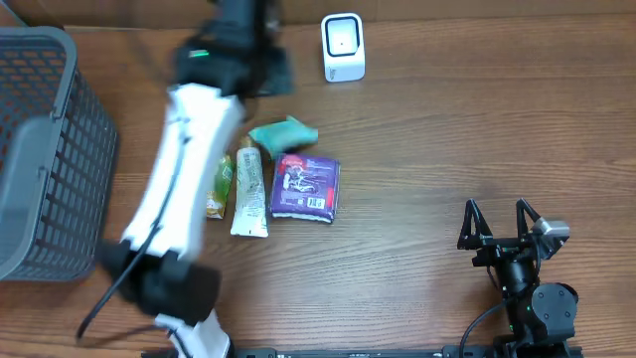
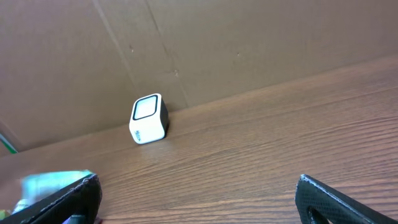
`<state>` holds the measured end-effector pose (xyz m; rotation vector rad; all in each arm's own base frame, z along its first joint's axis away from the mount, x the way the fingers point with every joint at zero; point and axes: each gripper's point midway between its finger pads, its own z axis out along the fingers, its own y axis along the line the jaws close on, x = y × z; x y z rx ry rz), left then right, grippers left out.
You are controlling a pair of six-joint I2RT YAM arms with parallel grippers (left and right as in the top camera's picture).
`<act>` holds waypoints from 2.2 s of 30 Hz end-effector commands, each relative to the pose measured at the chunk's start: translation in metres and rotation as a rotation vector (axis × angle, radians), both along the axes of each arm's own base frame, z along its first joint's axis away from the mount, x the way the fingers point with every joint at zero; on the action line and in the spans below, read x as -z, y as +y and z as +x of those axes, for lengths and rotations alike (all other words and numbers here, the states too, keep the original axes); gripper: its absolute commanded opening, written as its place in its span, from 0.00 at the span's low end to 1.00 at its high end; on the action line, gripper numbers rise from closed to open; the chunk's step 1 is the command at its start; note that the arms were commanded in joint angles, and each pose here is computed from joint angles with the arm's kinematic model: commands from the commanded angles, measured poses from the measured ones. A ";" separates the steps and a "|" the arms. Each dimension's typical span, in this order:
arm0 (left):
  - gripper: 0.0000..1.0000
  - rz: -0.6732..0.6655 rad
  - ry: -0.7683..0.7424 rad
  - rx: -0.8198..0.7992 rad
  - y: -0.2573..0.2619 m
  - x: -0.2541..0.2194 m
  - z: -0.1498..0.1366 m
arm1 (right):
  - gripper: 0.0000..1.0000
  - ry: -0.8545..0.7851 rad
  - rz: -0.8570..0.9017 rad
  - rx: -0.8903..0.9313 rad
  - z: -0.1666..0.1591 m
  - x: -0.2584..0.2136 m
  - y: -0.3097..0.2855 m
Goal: Scan the item barcode
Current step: 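Lift the wrapper out and lower it onto the table near the scanner, then slide the wrapper with the left gripper to the right of the purple pack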
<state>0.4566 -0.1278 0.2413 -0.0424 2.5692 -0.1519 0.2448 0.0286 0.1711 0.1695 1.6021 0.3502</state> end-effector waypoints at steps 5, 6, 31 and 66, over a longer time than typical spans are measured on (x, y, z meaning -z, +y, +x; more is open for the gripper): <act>0.04 -0.077 0.253 0.161 -0.108 0.113 -0.016 | 1.00 -0.006 -0.003 -0.007 0.000 0.001 0.002; 0.04 -0.070 0.266 0.171 -0.114 0.121 -0.018 | 1.00 -0.006 -0.002 -0.007 0.000 0.001 0.002; 0.49 0.064 -0.060 -0.138 0.026 0.135 0.116 | 1.00 -0.006 -0.002 -0.007 0.000 0.001 0.002; 0.42 -0.250 0.464 0.231 -0.086 0.246 0.013 | 1.00 -0.006 -0.003 -0.007 0.000 0.001 0.002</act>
